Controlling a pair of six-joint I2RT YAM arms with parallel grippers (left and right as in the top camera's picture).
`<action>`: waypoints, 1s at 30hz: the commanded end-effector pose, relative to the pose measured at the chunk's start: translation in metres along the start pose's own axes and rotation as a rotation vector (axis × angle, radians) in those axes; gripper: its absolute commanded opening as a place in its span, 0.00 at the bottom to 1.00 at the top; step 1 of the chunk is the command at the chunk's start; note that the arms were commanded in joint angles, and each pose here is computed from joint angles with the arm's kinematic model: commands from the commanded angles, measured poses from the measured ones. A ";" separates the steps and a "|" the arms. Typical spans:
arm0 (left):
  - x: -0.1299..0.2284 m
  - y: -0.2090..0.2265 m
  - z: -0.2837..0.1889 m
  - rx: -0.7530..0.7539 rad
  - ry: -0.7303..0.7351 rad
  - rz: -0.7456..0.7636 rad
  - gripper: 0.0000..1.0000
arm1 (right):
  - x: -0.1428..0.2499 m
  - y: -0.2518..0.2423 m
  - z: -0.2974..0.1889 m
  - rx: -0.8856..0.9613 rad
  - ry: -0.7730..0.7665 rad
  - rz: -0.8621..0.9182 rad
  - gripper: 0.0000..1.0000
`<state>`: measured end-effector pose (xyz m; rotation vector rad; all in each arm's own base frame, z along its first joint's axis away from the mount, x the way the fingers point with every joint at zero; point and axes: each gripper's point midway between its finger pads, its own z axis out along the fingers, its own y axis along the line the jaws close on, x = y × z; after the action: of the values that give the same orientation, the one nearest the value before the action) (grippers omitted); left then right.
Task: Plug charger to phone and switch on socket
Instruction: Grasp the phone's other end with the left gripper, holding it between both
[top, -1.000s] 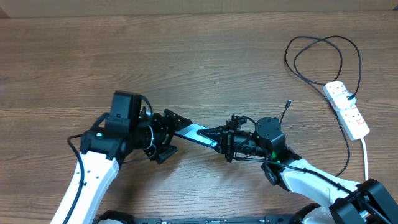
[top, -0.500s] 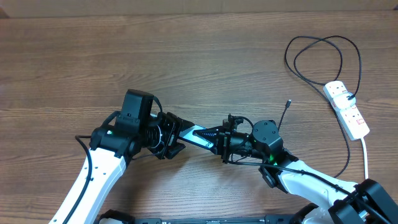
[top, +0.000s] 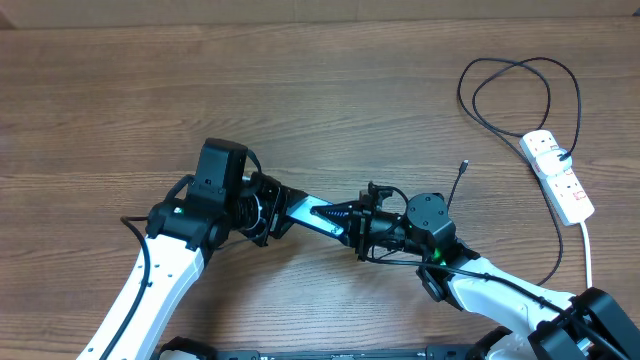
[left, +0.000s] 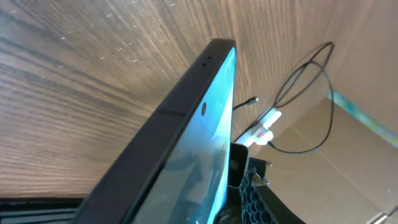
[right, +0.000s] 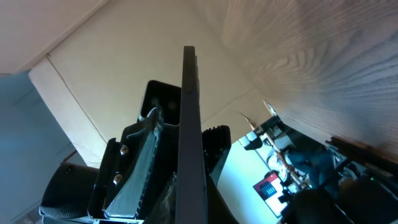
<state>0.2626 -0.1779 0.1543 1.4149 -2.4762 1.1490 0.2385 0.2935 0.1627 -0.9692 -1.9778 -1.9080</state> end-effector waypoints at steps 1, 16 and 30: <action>0.002 -0.003 0.006 0.012 -0.004 -0.010 0.33 | 0.007 0.012 0.002 -0.026 0.021 0.110 0.04; 0.003 -0.004 0.008 0.012 -0.028 0.009 0.08 | 0.004 0.015 0.002 -0.041 0.000 0.110 0.04; -0.001 -0.016 0.007 0.060 -0.043 0.025 0.05 | 0.004 0.015 0.002 -0.041 0.000 0.110 0.04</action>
<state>0.2735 -0.1866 0.1576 1.4160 -2.5206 1.2154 0.2533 0.2880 0.1655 -1.0471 -1.9781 -1.9662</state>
